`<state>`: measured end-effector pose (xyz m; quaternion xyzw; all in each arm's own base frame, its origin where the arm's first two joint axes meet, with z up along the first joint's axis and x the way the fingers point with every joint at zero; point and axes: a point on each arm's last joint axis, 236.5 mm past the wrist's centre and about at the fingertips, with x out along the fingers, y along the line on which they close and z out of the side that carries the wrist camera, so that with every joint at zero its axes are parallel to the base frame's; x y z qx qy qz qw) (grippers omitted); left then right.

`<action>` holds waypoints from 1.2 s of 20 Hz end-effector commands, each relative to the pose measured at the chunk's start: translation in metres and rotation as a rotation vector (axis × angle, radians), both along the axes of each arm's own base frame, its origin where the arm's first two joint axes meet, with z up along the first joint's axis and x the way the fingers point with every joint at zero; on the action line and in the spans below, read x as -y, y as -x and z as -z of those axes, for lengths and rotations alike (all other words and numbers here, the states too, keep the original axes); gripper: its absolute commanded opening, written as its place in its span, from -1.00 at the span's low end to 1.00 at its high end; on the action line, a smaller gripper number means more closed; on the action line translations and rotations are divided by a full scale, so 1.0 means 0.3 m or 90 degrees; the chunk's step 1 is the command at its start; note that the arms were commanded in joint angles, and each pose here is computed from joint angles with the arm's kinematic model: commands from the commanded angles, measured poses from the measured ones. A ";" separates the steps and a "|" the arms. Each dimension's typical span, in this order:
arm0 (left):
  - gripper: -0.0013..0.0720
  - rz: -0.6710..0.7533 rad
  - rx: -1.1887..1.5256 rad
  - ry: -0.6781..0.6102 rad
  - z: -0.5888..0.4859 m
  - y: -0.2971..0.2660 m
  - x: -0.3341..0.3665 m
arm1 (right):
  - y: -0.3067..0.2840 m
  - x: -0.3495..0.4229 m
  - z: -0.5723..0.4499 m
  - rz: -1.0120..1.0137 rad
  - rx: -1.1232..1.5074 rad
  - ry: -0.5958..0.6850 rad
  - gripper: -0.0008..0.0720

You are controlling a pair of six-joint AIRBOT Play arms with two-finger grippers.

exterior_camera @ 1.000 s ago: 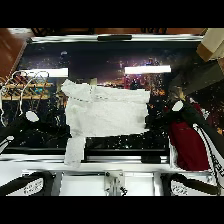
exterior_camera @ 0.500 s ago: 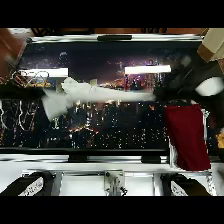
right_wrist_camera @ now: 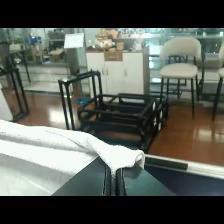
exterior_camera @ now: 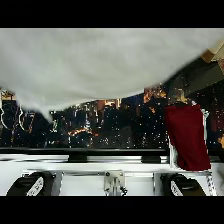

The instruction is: Fold the shirts.

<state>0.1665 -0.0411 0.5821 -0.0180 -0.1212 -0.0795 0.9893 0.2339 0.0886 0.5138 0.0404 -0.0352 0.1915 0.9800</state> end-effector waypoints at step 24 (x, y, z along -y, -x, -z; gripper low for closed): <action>-0.85 0.110 -0.787 0.134 1.731 -1.174 0.082 | -0.877 0.197 1.723 0.187 -0.837 0.116 -0.74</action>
